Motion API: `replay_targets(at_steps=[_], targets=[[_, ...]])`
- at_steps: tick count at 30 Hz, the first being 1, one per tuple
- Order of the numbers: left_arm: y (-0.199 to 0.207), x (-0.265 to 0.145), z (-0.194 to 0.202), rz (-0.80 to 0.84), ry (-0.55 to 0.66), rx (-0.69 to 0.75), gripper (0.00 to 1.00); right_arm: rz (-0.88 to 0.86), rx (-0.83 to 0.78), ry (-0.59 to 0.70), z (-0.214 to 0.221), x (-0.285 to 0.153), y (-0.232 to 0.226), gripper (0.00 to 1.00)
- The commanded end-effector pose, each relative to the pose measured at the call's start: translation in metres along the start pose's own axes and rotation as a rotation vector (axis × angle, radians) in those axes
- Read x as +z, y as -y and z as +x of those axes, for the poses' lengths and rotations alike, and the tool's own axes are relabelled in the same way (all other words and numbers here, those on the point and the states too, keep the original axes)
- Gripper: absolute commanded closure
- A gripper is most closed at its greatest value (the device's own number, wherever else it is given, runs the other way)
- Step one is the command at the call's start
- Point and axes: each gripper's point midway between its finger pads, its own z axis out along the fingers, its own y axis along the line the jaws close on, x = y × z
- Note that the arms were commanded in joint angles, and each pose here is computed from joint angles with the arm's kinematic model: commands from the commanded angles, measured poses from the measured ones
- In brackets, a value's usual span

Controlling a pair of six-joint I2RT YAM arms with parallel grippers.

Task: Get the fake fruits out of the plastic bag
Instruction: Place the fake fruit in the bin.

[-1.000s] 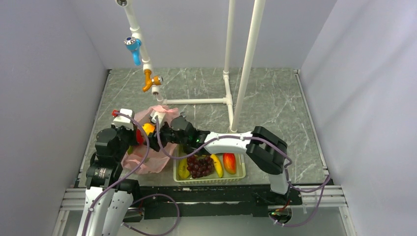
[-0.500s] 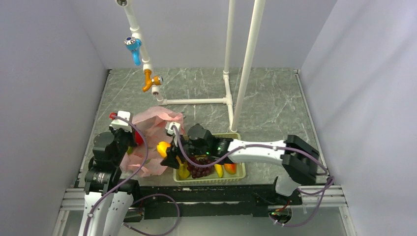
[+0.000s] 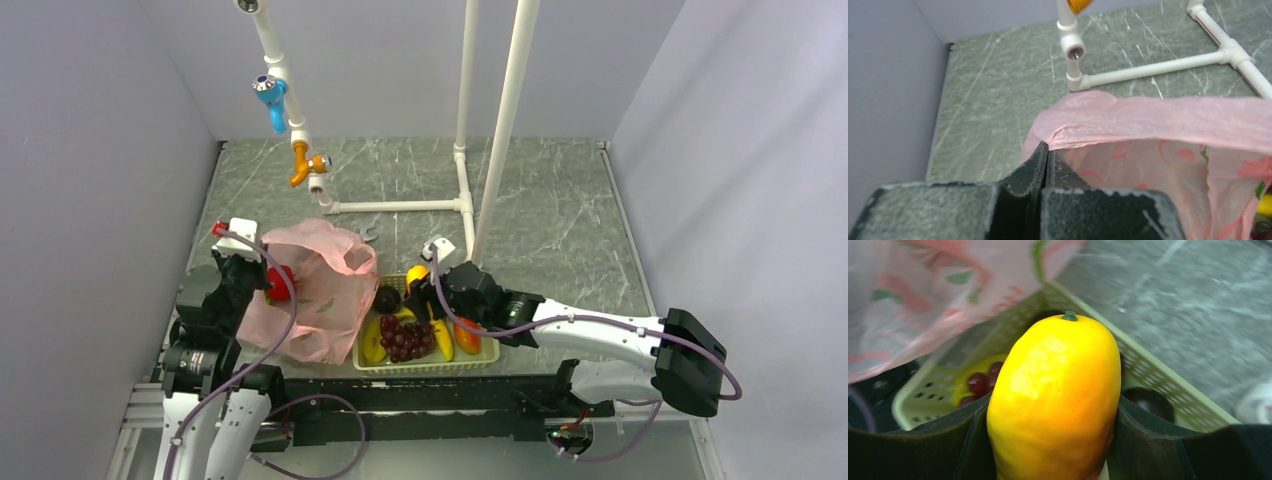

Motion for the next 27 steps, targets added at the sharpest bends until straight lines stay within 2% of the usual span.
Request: replay_targets(at_steps=[1, 6, 11, 17, 19, 23, 25, 27], targets=[[-0.015, -0.001, -0.047, -0.062, 0.104, 0.054, 1.00, 0.161, 0.097, 0.024, -0.005, -0.005, 0.043, 1.00], [-0.023, 0.002, -0.069, -0.093, 0.136, 0.079, 1.00, 0.252, 0.093, -0.038, 0.004, 0.002, 0.068, 1.00], [-0.036, -0.003, -0.092, -0.148, 0.154, 0.134, 1.00, 0.266, 0.077, -0.099, 0.018, 0.007, 0.074, 1.00], [-0.029, -0.007, -0.108, -0.103, 0.167, 0.138, 1.00, 0.295, 0.080, -0.174, 0.034, 0.010, 0.079, 1.00], [-0.021, -0.007, -0.105, -0.061, 0.171, 0.123, 1.00, 0.279, 0.085, -0.179, 0.038, 0.009, 0.076, 0.86], [-0.001, -0.008, -0.078, 0.041, 0.116, 0.081, 1.00, 0.247, 0.086, -0.164, 0.033, 0.003, 0.070, 0.37], [0.006, -0.010, -0.061, 0.070, 0.086, 0.061, 1.00, 0.231, 0.083, -0.149, 0.026, 0.000, 0.065, 0.22], [0.006, -0.012, -0.047, 0.058, 0.076, 0.031, 1.00, 0.208, 0.074, -0.127, 0.017, -0.003, 0.058, 0.12]])
